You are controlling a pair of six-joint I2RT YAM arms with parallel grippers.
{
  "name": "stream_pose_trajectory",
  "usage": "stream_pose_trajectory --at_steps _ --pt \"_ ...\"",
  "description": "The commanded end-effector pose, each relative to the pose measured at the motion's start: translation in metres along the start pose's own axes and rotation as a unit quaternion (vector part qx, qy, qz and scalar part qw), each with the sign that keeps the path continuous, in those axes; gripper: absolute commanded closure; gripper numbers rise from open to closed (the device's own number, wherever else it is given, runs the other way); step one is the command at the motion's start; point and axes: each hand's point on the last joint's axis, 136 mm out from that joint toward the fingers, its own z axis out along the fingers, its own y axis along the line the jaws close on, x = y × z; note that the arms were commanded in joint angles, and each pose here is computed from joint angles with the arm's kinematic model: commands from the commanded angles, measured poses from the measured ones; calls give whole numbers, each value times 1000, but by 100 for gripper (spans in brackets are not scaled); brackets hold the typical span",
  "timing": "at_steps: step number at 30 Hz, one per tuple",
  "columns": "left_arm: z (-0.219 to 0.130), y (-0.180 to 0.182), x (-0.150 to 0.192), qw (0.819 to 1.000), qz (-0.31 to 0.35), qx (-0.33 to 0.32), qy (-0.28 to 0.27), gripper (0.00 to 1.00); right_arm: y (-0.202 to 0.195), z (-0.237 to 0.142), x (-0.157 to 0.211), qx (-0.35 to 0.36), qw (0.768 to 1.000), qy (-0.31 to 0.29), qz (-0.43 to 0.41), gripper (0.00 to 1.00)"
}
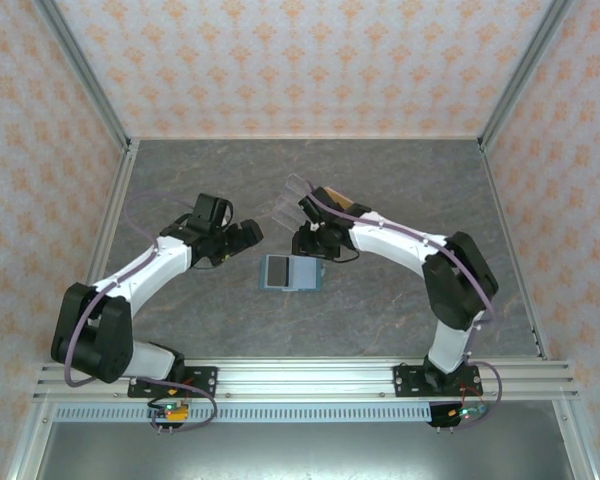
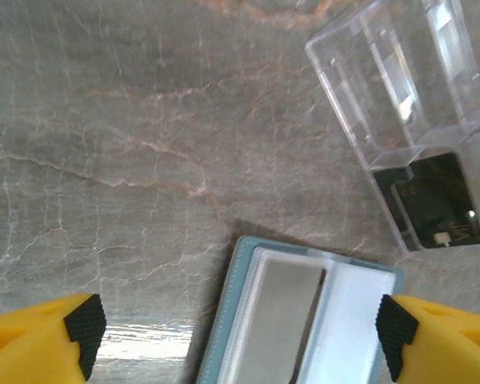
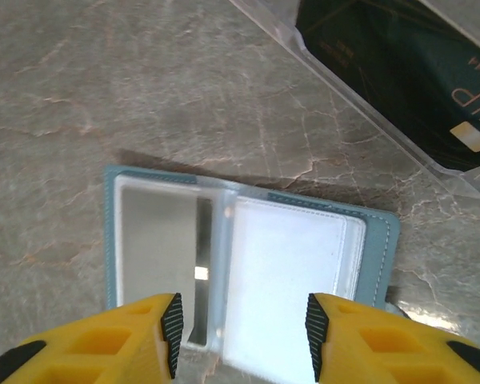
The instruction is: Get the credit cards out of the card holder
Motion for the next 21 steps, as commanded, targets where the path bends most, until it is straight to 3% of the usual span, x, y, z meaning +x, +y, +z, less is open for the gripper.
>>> stream_pose_trajectory --at_steps 1,9,21 --pt "10 -11 10 999 12 28 20 17 -6 12 -6 19 999 -9 38 53" --pt "31 -34 32 996 44 48 58 43 -31 28 -1 84 996 7 31 55" --pt "63 -28 53 994 40 24 99 67 -36 42 7 92 995 31 20 54"
